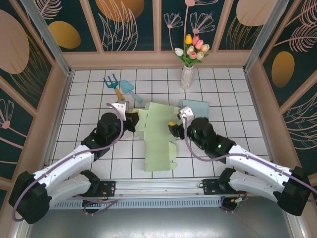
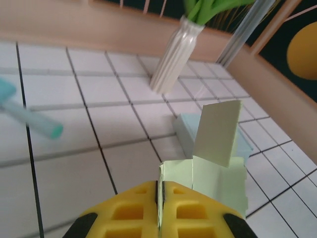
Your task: Fold the paper box
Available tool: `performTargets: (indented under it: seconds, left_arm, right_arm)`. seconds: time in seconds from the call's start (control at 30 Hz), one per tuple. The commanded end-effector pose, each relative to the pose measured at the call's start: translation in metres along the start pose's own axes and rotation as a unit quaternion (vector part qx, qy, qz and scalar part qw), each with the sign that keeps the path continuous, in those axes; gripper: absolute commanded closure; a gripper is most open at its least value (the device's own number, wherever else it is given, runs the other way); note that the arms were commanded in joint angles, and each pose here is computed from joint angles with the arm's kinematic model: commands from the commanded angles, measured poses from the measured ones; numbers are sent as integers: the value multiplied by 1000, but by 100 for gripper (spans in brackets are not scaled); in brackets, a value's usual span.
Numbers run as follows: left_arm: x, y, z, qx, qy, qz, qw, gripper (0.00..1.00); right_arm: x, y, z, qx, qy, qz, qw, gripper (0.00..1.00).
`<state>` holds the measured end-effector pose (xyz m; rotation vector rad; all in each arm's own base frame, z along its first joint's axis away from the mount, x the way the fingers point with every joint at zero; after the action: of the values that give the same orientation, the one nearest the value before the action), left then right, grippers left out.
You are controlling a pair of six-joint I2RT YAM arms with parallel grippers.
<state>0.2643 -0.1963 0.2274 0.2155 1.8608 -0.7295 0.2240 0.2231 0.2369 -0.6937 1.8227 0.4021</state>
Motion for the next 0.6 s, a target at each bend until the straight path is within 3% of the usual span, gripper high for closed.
performTargets:
  seconds: [0.0,0.07,0.17,0.33,0.57]
  left_arm:
    - [-17,-16,-15,58,-98,122,986,100]
    - [-7,-27,-26,105,-131,197,966,100]
    - [1,-21,-34,93,-151,256,950,100]
    - [4,-17,-47,87,-189,260,943,100]
    - [1,-18,-59,90,-212,259,938,100]
  right_arm:
    - [-20,13,2,-93,0,-168,981,34]
    - [-26,10,9,-120,7,-229,966,34]
    - [-31,3,21,-137,39,-285,948,34]
    - [-19,6,20,-203,104,-351,908,34]
    - [3,-8,14,-211,151,-354,899,36]
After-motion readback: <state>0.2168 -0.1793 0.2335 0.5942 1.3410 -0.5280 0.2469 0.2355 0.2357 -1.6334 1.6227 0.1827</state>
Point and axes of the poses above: each hand's point on the last joint's axis, 136 mm out from that joint toward the fingers, its own z axis out along the fingers, its own y axis along the line the jaws close on, x = y × z, the point moved 3 cm from there along -z, back along the fingers
